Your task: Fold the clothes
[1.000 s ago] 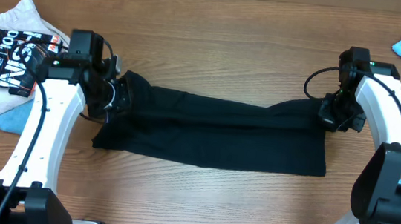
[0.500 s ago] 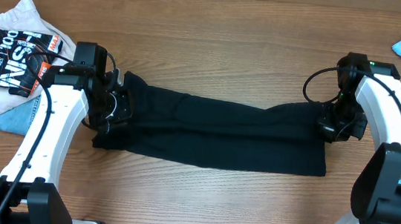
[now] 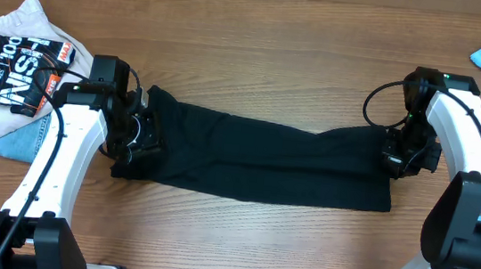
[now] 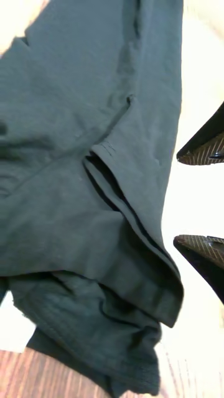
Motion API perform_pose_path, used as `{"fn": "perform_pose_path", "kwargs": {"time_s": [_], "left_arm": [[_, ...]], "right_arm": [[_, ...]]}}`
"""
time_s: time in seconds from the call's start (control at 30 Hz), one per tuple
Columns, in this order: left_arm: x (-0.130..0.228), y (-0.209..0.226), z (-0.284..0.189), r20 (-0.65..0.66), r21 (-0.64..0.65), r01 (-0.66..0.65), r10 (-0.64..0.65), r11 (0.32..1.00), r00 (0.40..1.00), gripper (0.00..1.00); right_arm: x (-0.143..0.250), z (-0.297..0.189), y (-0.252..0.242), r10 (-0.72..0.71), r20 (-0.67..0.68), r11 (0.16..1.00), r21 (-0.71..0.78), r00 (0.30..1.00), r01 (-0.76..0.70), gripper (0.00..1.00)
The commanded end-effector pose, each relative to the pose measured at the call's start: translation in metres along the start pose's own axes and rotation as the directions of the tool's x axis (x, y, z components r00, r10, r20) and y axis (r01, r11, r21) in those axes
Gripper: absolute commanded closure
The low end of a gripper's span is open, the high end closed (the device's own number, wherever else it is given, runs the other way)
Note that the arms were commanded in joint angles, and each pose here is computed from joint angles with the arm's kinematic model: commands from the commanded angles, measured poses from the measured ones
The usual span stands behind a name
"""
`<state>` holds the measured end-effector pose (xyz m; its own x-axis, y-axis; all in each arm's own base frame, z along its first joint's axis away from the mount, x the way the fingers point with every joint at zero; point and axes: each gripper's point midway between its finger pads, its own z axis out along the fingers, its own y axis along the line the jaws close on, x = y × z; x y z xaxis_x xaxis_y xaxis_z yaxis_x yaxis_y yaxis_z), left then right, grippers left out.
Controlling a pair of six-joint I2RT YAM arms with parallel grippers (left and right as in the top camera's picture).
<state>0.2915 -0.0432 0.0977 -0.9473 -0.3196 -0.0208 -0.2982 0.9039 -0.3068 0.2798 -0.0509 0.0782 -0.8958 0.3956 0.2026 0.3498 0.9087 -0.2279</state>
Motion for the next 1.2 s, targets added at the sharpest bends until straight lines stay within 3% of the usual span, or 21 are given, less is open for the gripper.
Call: {"fn": "perform_pose_path", "kwargs": {"time_s": [0.0, 0.3, 0.33, 0.37, 0.43, 0.7, 0.9, 1.17], "left_arm": [[-0.008, -0.004, 0.000, 0.039, 0.014, -0.004, 0.004, 1.000, 0.999, 0.61], [-0.029, -0.011, -0.002, 0.124, 0.038, -0.023, 0.018, 0.999, 0.992, 0.69], [-0.029, -0.011, -0.002, 0.123, 0.038, -0.022, 0.018, 0.999, 0.992, 0.69], [-0.029, -0.011, -0.002, 0.123, 0.038, -0.023, 0.018, 0.999, 0.992, 0.69], [-0.029, -0.011, -0.002, 0.123, 0.038, -0.023, 0.018, 0.999, 0.992, 0.69], [-0.027, -0.010, -0.001, 0.115, 0.035, -0.020, 0.016, 0.999, 0.993, 0.67], [-0.033, -0.012, 0.002, 0.130, 0.035, -0.030, 0.025, 0.999, 0.991, 0.88], [-0.054, -0.025, 0.033, 0.153, 0.041, -0.102, 0.095, 0.994, 0.984, 0.92]], "right_arm": [[-0.004, -0.013, 0.001, 0.022, 0.039, 0.999, -0.046, 0.999, -0.020, 0.91], [0.004, -0.003, 0.004, 0.013, 0.002, 0.998, -0.054, 1.000, -0.013, 0.91], [0.004, -0.001, 0.005, 0.013, 0.006, 0.998, -0.055, 1.000, -0.013, 0.87], [0.002, -0.001, 0.005, 0.015, 0.014, 0.998, -0.057, 1.000, -0.014, 0.70], [0.000, -0.001, 0.006, 0.016, 0.022, 0.998, -0.060, 1.000, -0.015, 0.67], [-0.004, -0.001, 0.008, 0.019, 0.037, 0.997, -0.070, 0.999, -0.016, 0.66], [-0.012, -0.009, 0.047, -0.109, 0.085, 0.951, -0.280, 0.990, 0.128, 0.77], [-0.046, -0.021, 0.073, -0.118, 0.244, 0.903, -0.377, 0.962, 0.206, 0.78]]}}
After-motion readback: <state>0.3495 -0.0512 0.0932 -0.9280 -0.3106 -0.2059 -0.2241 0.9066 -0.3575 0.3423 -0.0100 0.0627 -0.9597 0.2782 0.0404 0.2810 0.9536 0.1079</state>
